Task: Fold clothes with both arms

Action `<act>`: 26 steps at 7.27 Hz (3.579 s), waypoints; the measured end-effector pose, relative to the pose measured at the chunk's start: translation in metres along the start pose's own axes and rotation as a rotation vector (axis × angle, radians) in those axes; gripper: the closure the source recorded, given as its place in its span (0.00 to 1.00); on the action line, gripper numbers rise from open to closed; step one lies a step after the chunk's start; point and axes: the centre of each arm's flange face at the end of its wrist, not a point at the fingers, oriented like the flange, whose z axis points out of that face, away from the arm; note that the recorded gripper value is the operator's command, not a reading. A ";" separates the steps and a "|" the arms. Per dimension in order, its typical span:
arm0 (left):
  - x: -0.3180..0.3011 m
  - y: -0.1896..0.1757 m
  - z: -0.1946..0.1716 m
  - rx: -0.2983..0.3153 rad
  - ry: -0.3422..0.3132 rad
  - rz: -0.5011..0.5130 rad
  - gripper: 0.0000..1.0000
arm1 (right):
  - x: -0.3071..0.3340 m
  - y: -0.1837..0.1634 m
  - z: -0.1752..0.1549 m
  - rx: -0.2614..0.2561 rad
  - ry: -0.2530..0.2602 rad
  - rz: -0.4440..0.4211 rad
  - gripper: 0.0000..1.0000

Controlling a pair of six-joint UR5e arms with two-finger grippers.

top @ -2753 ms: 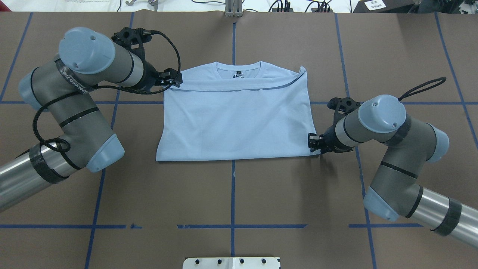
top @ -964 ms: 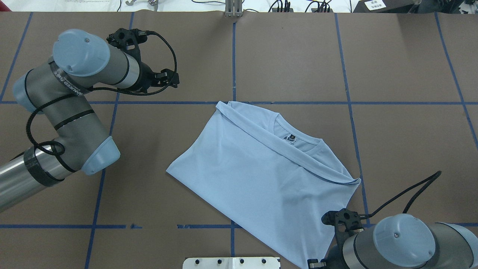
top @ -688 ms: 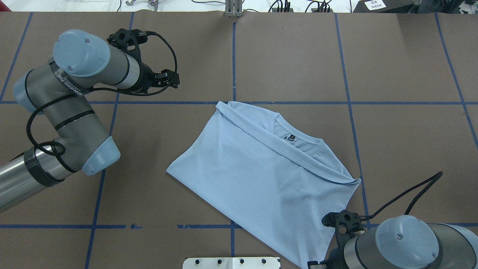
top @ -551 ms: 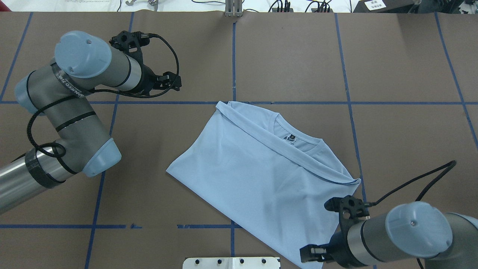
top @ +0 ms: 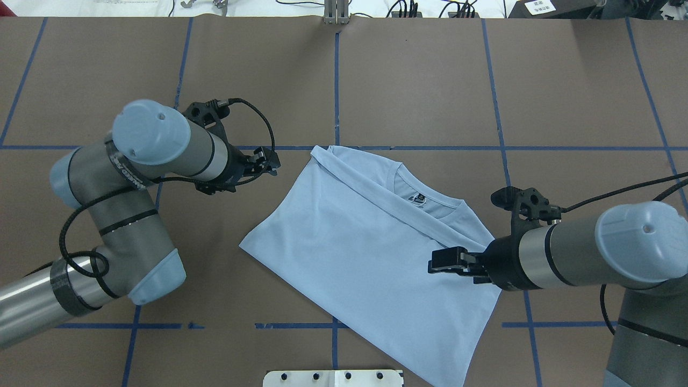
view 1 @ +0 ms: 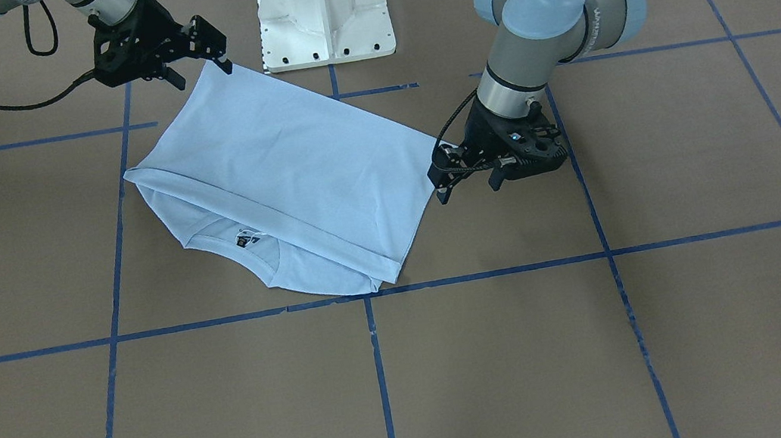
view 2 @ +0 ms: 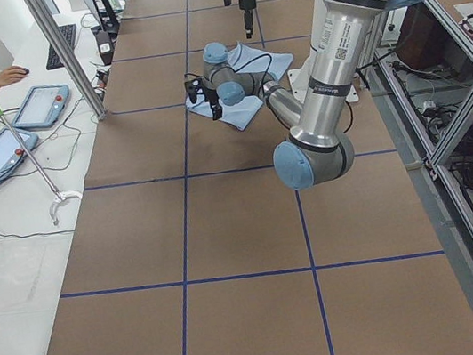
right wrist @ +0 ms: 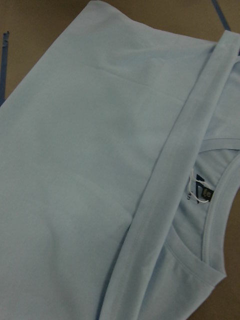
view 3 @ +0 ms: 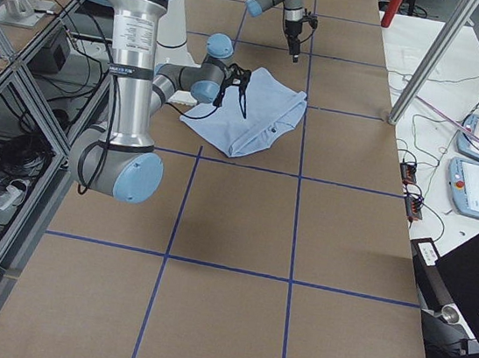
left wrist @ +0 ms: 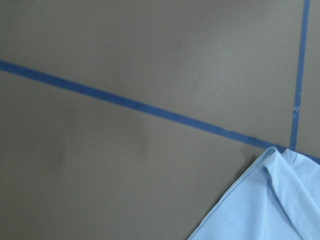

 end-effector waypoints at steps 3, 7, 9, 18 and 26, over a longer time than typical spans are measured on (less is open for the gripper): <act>-0.008 0.058 0.021 0.038 -0.113 -0.102 0.03 | 0.000 -0.015 -0.004 0.056 -0.003 0.009 0.00; -0.035 0.078 0.050 0.057 -0.188 -0.107 0.20 | -0.005 -0.016 -0.005 0.061 -0.012 0.006 0.00; -0.036 0.079 0.048 0.054 -0.186 -0.105 0.23 | -0.006 -0.016 -0.005 0.063 -0.014 0.005 0.00; -0.034 0.088 0.051 0.043 -0.186 -0.096 0.66 | -0.004 -0.018 -0.005 0.067 -0.011 0.008 0.00; -0.029 0.072 0.045 0.063 -0.176 -0.105 1.00 | -0.004 -0.024 -0.009 0.078 -0.012 0.013 0.00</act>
